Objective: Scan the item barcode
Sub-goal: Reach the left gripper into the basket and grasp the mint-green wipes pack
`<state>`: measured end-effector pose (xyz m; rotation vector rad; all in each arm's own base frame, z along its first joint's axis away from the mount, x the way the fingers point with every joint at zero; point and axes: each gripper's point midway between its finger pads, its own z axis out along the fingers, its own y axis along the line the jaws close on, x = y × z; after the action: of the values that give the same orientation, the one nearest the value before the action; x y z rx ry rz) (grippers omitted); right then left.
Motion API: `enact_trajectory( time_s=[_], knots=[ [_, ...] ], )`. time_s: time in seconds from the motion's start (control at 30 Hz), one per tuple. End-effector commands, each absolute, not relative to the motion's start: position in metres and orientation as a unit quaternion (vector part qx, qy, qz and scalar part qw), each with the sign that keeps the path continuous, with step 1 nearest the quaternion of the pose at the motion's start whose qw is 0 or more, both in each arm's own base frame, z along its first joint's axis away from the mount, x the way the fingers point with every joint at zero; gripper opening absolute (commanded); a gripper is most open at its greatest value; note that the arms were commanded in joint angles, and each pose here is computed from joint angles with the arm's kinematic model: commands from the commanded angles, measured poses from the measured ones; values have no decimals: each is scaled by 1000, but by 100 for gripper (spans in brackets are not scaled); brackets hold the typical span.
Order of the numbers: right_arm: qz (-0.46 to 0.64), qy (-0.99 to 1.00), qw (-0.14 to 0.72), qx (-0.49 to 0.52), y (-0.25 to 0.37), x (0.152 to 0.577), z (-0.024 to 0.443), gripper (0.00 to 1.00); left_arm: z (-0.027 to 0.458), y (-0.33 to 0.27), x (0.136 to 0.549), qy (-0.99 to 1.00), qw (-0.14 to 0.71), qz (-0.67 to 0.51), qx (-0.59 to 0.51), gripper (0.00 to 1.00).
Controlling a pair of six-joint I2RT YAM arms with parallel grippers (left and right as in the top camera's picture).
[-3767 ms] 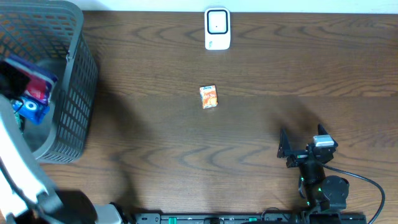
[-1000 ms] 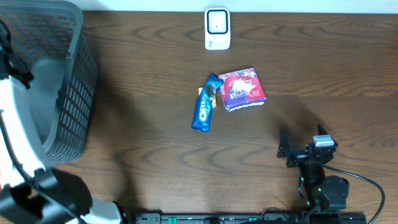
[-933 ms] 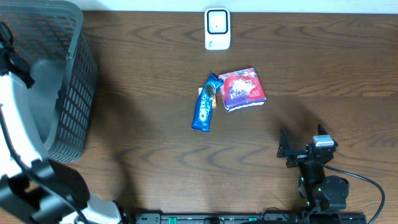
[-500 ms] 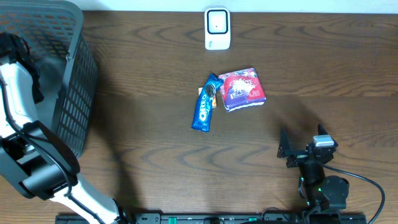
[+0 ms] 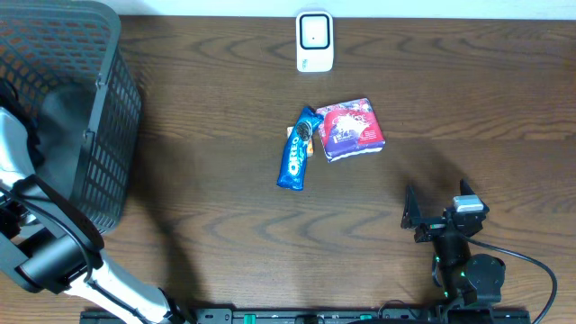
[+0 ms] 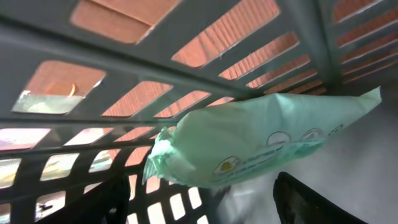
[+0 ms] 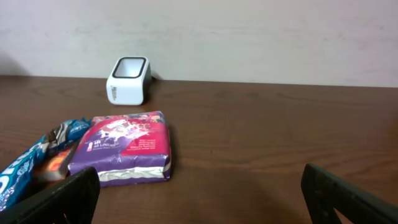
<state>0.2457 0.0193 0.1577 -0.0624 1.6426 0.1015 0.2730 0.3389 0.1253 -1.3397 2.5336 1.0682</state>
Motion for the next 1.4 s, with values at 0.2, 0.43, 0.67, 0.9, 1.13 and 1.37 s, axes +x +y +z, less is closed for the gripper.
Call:
enact_trajectory(
  time_s=[0.2,0.43,0.67,0.9,1.13,1.37],
  knots=[
    [51,732,679,-24,21,245,157,99,124,349,282,814,73,354,-454,73],
    [51,732,679,-24,21,245,157,99,113,349,291,825,96,298,-470,72],
    [51,732,679,-24,21,245,157,99,102,358,276,818,89,300,-483,63],
    [51,732,679,-24,21,245,157,99,100,360,273,817,88,299,-486,30],
    [51,732,679,-24,21,245,157,99,92,348,278,833,83,263,-480,7],
    [51,732,679,-24,21,245,157,99,77,302,306,903,71,167,-390,26]
  ],
)
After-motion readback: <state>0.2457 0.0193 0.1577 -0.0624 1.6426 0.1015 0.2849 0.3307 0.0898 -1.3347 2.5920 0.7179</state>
